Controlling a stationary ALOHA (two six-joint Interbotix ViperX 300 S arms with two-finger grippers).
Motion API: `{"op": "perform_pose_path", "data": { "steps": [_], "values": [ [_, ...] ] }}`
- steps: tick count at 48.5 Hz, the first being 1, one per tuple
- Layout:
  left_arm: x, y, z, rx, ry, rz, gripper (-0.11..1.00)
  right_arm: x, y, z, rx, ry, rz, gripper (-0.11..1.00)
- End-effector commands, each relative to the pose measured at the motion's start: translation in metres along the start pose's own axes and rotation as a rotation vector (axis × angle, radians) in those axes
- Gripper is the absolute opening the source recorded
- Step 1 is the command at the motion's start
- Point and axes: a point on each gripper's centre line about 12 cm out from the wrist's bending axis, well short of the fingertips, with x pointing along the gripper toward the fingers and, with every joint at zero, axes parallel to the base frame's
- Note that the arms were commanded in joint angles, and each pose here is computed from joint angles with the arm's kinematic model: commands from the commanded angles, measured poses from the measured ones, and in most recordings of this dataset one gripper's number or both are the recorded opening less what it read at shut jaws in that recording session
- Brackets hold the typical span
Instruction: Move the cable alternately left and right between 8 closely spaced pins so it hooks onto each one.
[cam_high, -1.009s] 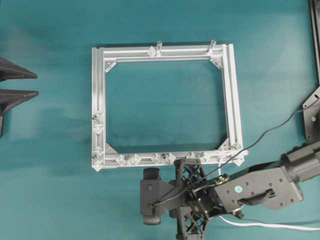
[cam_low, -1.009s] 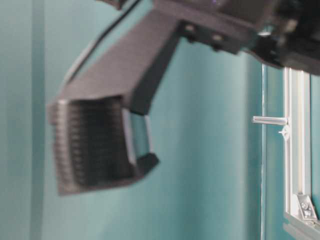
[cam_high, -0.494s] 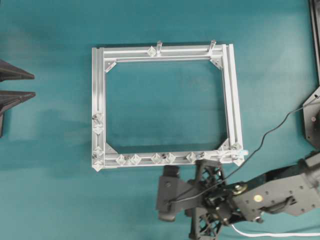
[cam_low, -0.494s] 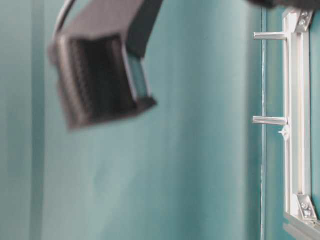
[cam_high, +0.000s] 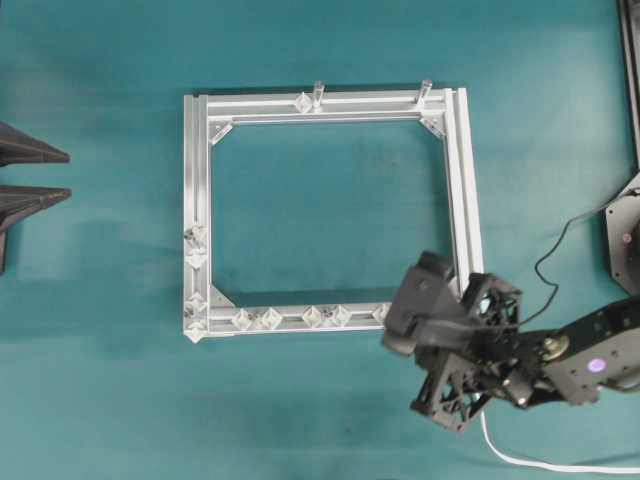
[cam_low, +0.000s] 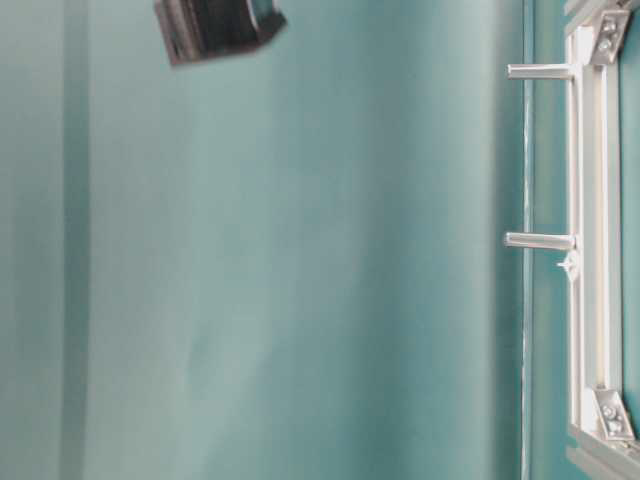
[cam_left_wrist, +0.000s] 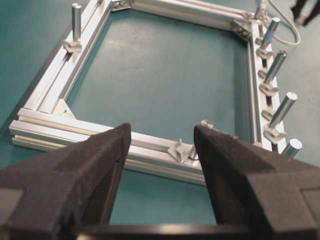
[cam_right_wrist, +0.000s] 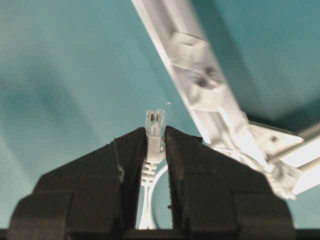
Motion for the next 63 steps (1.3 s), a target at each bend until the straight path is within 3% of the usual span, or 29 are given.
{"op": "perform_pose_path", "data": {
  "steps": [1,11,26,44,63],
  "values": [
    [0.0,-0.003,0.006,0.011,-0.013,-0.017,0.6,-0.012,-0.004,0.002,0.041,-0.026,0.013,0.17],
    [0.0,-0.008,0.002,0.022,0.0,-0.054,0.6,-0.009,-0.014,0.001,0.173,-0.032,-0.018,0.17],
    [0.0,-0.008,-0.001,0.012,0.007,-0.057,0.6,0.003,-0.028,0.01,0.354,-0.036,-0.065,0.17],
    [0.001,-0.007,-0.005,0.014,0.018,-0.057,0.6,0.006,-0.038,0.009,0.429,-0.042,-0.125,0.17],
    [0.001,-0.007,-0.006,0.012,0.02,-0.055,0.6,0.01,-0.038,0.008,0.429,-0.039,-0.133,0.17]
  ]
}}
